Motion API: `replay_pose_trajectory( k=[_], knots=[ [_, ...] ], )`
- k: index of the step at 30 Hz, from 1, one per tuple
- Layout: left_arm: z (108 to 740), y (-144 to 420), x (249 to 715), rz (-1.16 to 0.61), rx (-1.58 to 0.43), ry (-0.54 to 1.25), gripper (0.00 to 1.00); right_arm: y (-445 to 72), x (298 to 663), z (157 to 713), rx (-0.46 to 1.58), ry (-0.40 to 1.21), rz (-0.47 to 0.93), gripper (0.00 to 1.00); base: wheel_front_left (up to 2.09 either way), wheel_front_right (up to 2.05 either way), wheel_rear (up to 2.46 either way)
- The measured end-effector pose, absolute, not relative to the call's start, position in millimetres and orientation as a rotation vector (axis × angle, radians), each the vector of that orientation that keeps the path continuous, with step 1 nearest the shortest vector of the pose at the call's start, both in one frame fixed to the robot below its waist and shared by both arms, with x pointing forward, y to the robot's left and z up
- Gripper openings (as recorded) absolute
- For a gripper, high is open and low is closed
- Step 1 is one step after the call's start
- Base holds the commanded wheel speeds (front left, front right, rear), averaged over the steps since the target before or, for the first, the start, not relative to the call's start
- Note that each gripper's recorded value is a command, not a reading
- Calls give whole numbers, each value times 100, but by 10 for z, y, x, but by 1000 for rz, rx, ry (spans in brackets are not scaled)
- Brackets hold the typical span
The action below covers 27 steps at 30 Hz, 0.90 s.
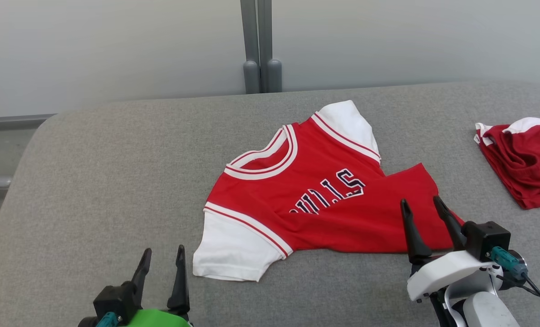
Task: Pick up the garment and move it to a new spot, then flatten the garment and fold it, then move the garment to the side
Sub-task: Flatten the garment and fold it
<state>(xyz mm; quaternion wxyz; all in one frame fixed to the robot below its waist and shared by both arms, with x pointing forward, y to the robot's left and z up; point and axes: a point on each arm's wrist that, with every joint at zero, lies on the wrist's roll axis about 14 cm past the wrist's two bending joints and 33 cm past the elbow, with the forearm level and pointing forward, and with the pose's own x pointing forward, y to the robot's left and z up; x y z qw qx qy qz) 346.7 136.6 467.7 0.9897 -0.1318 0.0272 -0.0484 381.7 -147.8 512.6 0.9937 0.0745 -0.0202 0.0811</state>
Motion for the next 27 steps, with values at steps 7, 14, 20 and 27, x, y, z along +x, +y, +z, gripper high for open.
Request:
replay_pose_trajectory(
  k=[7, 14, 20, 27],
  knots=[
    [4257, 1194, 3365, -150, -264, 236, 100, -1506, 3837, 5087, 154, -31, 151, 100, 0, 0, 0],
    [4000, 1078, 3434, -186, -248, 336, 100, -1598, 3883, 5036, 154, -17, 123, 100, 0, 0, 0],
    [3780, 1019, 3547, -200, -238, 406, 100, -1786, 3878, 4964, 147, 0, 69, 100, 0, 0, 0],
    [3649, 951, 3604, -221, -248, 440, 41, -1914, 3860, 4896, 141, 19, 33, 100, 0, 0, 0]
  ],
)
